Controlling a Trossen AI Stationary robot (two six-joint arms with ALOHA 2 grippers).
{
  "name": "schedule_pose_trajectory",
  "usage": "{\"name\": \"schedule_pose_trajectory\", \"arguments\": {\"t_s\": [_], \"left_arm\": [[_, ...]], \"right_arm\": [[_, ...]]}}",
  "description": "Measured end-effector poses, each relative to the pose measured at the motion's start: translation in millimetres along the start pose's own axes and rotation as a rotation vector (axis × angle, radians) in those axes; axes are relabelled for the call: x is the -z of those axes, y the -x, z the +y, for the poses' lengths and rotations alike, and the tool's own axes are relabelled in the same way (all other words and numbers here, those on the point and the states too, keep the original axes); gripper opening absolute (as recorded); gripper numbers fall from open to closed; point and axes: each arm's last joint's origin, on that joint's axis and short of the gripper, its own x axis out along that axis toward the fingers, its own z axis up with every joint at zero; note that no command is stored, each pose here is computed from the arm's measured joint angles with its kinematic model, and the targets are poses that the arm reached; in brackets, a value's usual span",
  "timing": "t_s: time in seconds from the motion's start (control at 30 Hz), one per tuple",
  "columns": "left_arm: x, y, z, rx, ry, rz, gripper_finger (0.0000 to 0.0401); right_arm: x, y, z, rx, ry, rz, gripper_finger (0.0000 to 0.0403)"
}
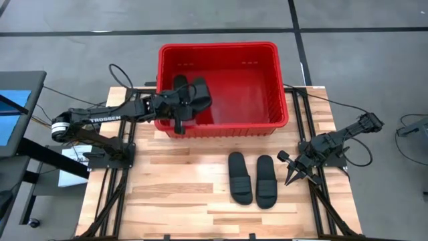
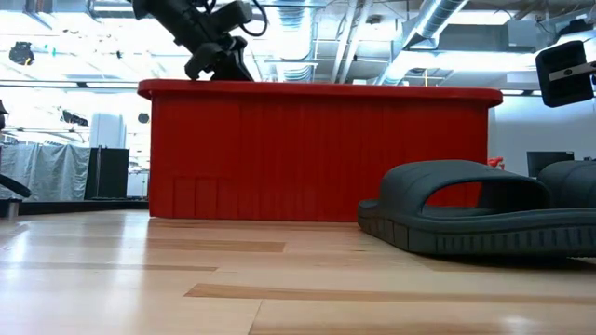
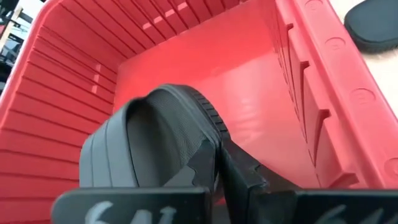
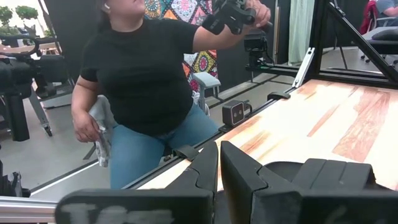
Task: Pick and place slides into bin
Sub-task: Put the black slipper into the red container
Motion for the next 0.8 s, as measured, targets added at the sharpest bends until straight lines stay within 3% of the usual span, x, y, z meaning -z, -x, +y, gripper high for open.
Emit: {"name": "schedule_pose_trajectory", "arguments": {"t_s": [0.8], "left_arm": [[13.9, -12.1, 12.1, 0.008, -0.021, 0.028, 0.0]], "right_arm": [[0.0, 0.0, 0.0, 0.0, 0.0, 0.0, 0.0011]]}}
